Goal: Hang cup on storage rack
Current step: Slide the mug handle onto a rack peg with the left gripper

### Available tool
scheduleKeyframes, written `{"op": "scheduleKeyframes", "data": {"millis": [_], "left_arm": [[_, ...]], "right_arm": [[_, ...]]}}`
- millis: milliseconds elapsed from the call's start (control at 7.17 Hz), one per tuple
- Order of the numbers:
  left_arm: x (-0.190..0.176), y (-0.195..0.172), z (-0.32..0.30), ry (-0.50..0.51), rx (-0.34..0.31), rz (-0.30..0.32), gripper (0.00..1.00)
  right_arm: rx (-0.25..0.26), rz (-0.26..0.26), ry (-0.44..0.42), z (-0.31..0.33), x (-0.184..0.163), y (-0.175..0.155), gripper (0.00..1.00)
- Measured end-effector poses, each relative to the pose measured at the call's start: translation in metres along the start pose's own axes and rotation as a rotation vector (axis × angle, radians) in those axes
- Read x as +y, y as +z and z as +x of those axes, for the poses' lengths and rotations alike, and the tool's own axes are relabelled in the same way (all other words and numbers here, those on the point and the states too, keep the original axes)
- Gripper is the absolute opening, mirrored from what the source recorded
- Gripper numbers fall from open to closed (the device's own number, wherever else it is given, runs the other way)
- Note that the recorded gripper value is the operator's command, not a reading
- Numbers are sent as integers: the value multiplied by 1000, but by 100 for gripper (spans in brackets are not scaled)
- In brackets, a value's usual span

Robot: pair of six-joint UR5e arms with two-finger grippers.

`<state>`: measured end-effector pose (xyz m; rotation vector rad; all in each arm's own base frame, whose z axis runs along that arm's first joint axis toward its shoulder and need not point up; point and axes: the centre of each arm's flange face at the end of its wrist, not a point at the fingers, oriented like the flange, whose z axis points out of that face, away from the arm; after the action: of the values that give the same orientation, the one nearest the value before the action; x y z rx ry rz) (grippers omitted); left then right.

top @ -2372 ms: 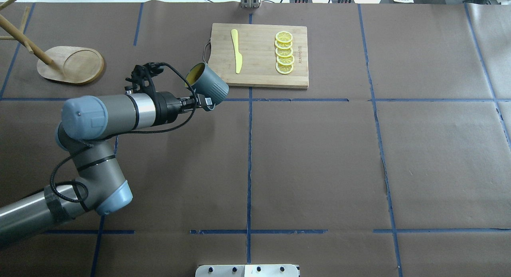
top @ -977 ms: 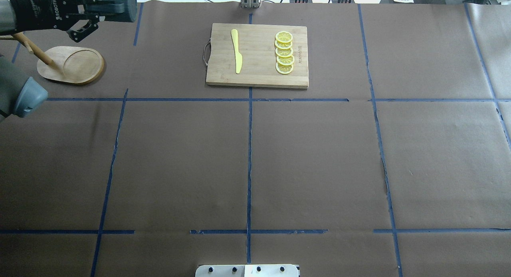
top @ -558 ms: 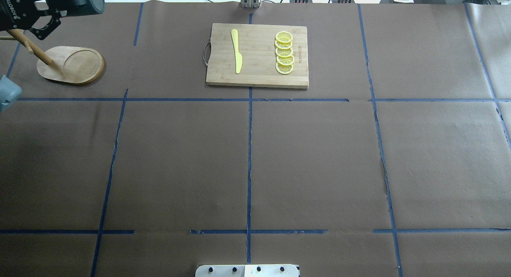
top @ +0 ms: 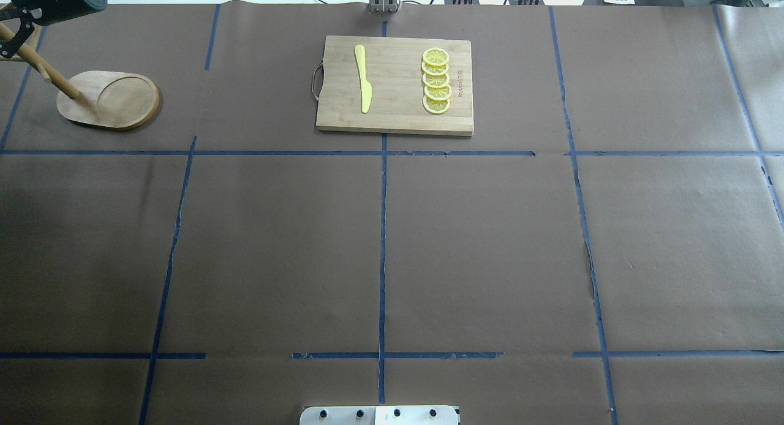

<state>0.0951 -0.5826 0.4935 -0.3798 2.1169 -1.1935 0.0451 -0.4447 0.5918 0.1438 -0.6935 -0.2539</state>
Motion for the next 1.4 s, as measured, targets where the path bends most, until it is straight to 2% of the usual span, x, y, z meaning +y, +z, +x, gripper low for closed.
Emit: {"op": "scheduleKeyframes", "data": {"millis": [558, 977, 1256, 1395], "left_arm": [[-34, -9, -7, -18, 65, 64, 0], [-46, -15, -11, -21, 77, 90, 2], [-61, -32, -23, -25, 76, 100, 6], [-66, -42, -30, -27, 75, 105, 31]], "right_arm": [[6, 24, -3, 0, 3, -12, 100], [11, 37, -2, -1, 5, -18, 100], [11, 39, -1, -1, 6, -20, 100], [11, 40, -1, -1, 6, -20, 100]]}}
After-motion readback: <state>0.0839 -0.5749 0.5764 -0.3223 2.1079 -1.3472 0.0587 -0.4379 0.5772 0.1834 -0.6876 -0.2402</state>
